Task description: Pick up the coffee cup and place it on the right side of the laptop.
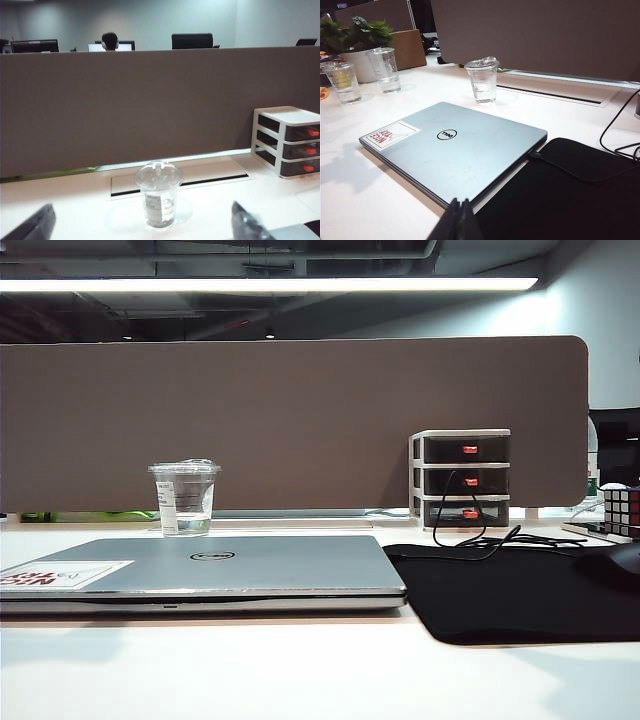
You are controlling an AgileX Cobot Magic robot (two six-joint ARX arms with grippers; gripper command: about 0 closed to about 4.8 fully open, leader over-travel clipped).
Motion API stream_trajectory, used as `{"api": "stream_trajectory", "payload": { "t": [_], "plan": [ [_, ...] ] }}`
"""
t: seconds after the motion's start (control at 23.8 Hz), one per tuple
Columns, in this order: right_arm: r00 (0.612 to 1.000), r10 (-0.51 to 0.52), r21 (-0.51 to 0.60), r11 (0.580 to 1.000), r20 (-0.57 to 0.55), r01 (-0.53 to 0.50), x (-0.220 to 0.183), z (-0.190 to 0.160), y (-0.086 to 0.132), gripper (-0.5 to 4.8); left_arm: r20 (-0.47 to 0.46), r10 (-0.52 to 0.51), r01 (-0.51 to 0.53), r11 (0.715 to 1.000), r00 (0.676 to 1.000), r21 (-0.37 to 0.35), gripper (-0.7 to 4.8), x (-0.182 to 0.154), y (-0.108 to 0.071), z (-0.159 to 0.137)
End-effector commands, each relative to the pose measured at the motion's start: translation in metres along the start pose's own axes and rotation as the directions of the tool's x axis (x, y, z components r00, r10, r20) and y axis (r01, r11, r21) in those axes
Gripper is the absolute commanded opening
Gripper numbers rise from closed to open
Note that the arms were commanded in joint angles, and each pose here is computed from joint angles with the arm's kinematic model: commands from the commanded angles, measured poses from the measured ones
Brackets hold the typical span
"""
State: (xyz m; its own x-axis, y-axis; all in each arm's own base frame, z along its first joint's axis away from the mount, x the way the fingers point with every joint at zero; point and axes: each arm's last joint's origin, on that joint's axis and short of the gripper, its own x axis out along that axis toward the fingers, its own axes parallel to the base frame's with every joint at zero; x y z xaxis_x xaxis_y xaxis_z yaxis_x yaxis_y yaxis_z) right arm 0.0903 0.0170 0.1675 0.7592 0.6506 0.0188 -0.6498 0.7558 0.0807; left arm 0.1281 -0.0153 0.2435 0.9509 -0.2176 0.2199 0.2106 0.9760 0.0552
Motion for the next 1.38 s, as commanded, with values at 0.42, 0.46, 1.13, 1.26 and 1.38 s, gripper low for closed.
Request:
{"api": "stream_trajectory", "payload": {
  "t": [0.42,0.46,1.13,1.26,1.38],
  "plan": [
    [1.0,0.005,-0.004,1.0,0.007,-0.005,0.0,-0.001,0.0,-0.01,-0.049,-0.196,0.196,0.98,0.979,-0.016,4.79,0.095,0.007,-0.015],
    [1.0,0.005,-0.004,1.0,0.007,-0.005,0.0,-0.001,0.0,-0.01,-0.066,-0.203,0.203,0.979,0.977,-0.02,4.79,0.099,0.008,-0.02],
    [1.0,0.005,-0.001,1.0,0.004,-0.005,0.0,-0.001,0.0,-0.01,-0.171,-0.319,0.314,0.948,0.932,-0.056,4.79,0.157,0.04,-0.114],
    [1.0,0.005,0.0,1.0,0.002,-0.005,0.0,-0.001,0.0,-0.01,-0.169,-0.351,0.35,0.936,0.921,-0.037,4.79,0.17,0.042,-0.121],
    [1.0,0.005,0.002,1.0,0.001,-0.005,0.0,-0.001,0.0,-0.01,-0.164,-0.366,0.365,0.93,0.916,-0.035,4.79,0.185,0.045,-0.127]
  ]
}}
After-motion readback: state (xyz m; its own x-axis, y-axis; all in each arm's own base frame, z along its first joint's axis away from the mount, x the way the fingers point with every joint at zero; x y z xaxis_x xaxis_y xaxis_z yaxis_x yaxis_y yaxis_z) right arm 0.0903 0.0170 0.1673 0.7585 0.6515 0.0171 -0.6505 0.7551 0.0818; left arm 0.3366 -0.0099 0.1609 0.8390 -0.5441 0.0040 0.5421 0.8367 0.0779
